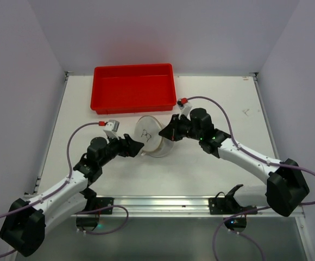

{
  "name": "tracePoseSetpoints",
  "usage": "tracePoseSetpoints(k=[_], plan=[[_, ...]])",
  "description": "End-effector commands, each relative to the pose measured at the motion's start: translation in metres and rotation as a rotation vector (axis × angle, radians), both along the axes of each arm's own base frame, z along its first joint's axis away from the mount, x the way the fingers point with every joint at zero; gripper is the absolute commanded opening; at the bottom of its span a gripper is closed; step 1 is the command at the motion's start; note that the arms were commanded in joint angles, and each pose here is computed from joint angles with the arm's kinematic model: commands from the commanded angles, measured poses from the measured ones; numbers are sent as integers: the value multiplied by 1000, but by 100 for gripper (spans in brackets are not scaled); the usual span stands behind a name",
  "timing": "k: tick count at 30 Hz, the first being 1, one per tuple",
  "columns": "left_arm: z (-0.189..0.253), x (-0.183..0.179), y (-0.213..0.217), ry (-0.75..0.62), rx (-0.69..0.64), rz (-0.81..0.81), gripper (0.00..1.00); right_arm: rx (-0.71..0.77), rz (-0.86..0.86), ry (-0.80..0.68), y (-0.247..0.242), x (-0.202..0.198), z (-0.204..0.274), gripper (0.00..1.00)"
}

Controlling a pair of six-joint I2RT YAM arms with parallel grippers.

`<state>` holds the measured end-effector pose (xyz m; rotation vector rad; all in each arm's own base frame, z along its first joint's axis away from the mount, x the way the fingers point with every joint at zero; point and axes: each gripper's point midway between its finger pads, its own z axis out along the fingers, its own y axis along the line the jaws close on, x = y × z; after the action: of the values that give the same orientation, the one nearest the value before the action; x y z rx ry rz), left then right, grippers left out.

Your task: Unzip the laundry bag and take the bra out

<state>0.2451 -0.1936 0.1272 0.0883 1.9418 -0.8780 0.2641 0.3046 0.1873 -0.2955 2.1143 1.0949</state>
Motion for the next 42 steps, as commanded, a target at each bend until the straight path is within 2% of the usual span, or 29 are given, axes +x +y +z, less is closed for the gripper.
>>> tracePoseSetpoints(k=[1,7,19,29,35,42], plan=[[15,0,-3,-58,-55,-13,88,126,72,-48,11,-9,33,0],[7,3,-5,0,-59,0,86,176,102,-46,14,-16,40,0],[1,3,-7,40,-93,4,87,169,110,-45,15,-17,39,0],[11,2,-14,61,-129,-18,76,187,124,-28,18,-18,39,0],[25,-15,-11,8,-183,-48,86,256,140,-5,19,-19,51,0],[20,-16,-2,27,-127,-18,89,335,191,17,25,-28,63,0]])
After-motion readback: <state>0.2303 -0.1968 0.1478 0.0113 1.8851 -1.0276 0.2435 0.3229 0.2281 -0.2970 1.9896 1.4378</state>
